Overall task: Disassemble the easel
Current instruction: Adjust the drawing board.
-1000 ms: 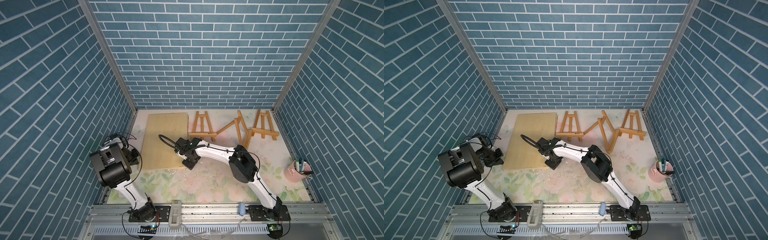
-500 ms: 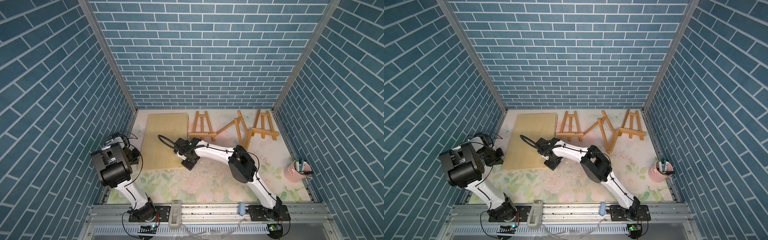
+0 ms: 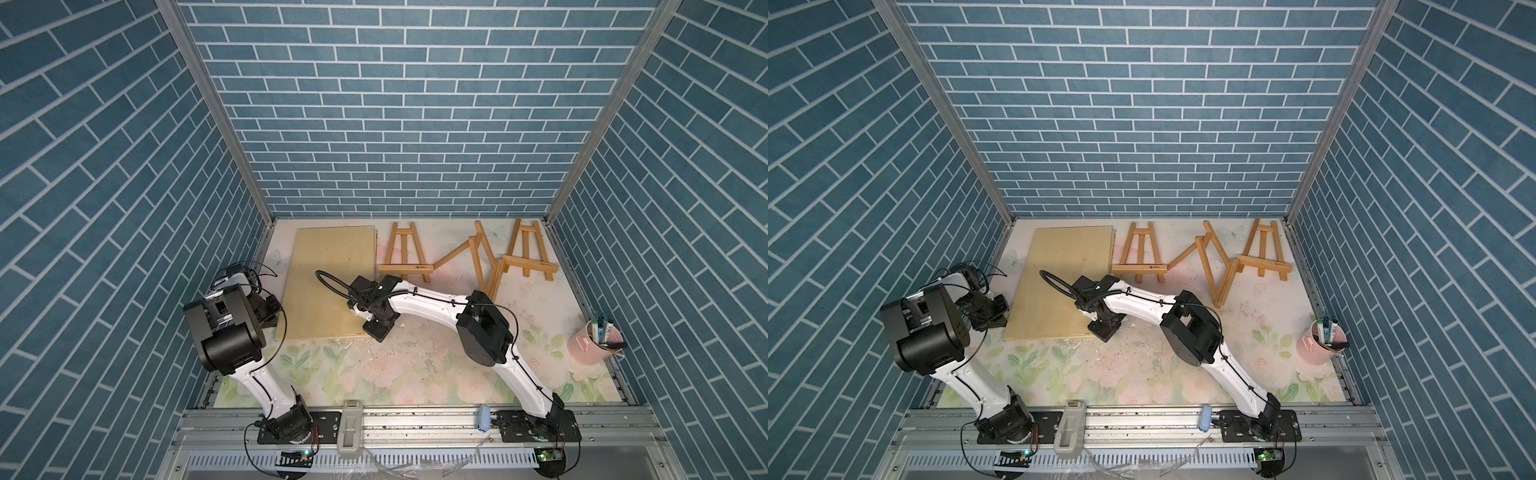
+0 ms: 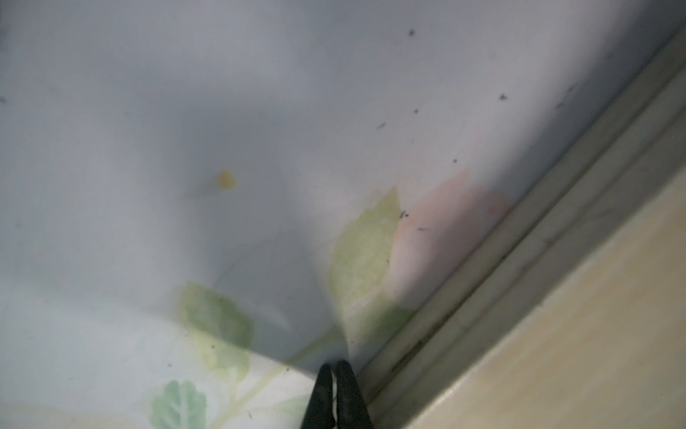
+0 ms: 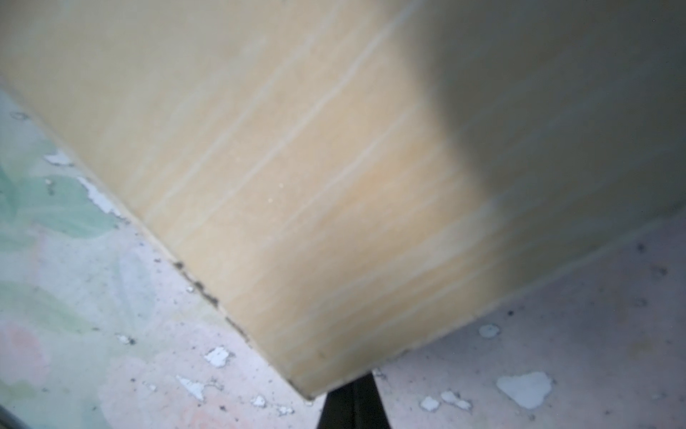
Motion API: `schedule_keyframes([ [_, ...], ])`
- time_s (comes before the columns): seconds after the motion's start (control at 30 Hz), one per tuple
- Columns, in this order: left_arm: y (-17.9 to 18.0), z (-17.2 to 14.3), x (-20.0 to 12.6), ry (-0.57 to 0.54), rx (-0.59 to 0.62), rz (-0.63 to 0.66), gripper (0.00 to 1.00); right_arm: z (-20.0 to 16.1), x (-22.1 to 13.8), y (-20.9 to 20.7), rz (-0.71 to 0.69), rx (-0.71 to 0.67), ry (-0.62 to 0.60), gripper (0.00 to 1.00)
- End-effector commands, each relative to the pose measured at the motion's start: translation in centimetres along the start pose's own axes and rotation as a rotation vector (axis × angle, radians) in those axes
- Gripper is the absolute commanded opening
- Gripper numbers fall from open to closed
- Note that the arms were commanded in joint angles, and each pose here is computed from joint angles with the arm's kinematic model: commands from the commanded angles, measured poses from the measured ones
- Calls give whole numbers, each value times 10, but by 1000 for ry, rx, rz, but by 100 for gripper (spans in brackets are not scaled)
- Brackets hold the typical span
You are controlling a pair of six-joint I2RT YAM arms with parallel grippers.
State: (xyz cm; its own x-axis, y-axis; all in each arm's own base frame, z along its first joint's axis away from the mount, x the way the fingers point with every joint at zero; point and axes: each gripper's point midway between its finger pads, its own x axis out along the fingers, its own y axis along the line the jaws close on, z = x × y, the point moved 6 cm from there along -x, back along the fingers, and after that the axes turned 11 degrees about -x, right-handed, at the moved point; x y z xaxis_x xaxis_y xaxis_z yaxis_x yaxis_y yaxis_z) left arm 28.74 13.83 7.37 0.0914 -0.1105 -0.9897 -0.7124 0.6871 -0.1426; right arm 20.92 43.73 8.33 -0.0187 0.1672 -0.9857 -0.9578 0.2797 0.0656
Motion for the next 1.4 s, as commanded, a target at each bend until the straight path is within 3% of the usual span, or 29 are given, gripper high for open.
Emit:
schedule_keyframes([
  [0.0,-13,-14,13,87,32,-47,9,22,4,24,72,-67,-80,1],
  [1.07,-17,-12,4,47,53,-50,9,31,0,34,118,-82,-115,1],
  [1.37,-16,-11,4,45,58,-39,9,27,4,27,86,-18,-99,1],
])
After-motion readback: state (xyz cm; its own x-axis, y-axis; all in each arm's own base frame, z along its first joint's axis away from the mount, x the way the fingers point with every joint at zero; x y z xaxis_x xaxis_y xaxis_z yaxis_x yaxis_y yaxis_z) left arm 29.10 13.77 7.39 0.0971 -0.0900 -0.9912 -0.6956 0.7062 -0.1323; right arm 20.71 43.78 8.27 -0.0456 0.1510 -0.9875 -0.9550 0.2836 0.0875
